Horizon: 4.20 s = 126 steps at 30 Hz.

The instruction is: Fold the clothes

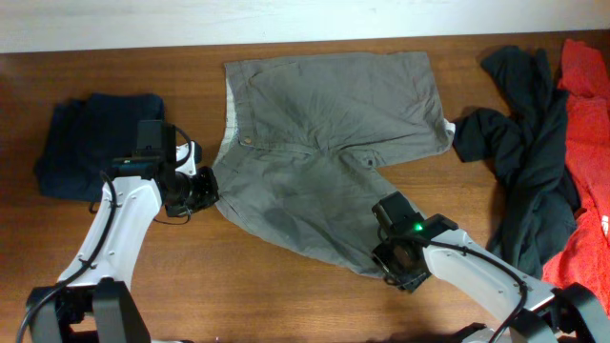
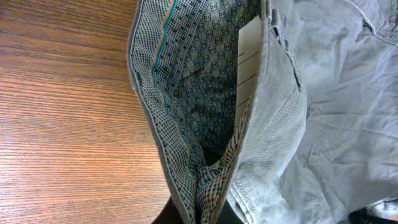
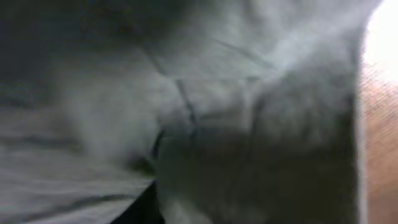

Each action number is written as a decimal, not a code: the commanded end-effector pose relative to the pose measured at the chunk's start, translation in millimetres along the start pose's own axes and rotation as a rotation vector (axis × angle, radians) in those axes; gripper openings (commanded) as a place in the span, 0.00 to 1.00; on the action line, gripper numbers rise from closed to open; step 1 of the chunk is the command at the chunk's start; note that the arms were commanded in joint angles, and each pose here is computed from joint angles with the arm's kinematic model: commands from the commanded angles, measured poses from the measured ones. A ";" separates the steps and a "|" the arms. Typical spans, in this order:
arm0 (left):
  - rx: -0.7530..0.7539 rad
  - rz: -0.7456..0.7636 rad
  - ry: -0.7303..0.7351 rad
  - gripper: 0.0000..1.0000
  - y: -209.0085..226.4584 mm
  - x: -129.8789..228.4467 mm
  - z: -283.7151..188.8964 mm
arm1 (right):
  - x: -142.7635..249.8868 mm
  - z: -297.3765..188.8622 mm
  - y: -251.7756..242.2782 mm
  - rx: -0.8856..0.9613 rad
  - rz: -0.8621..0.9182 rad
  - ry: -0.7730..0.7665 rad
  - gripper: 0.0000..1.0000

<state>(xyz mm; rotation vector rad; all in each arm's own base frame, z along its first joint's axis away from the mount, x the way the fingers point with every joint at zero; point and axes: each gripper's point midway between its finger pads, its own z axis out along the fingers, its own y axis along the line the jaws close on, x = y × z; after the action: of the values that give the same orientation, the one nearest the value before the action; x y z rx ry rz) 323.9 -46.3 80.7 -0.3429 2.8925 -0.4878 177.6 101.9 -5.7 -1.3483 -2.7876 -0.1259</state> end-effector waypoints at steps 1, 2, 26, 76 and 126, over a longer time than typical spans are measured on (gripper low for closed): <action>0.014 0.009 -0.013 0.07 -4.1 -0.3 -4.7 | -8.8 10.8 -21.2 0.076 0.016 -0.056 0.17; 0.014 0.009 -0.012 0.07 -4.1 -0.1 -4.6 | -9.2 10.7 -22.3 0.080 0.016 -0.059 0.15; -0.113 0.007 -0.046 0.05 17.7 -6.0 -6.0 | -23.5 -7.2 -60.6 0.198 0.141 -0.140 0.58; -0.113 -0.152 -0.677 0.00 -0.7 -10.4 -195.4 | -220.7 -344.8 15.6 -0.098 -0.270 -0.944 0.04; -0.010 -0.173 -0.325 0.84 -1.4 -100.7 13.9 | -293.5 -133.1 170.7 -0.193 -0.736 -0.595 0.70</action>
<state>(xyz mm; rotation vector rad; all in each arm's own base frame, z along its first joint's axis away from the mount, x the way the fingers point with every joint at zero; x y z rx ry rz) 428.0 -3.7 86.3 -0.6530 2.5121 -0.2676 495.5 -26.5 117.7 -0.2903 -3.7460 -0.0536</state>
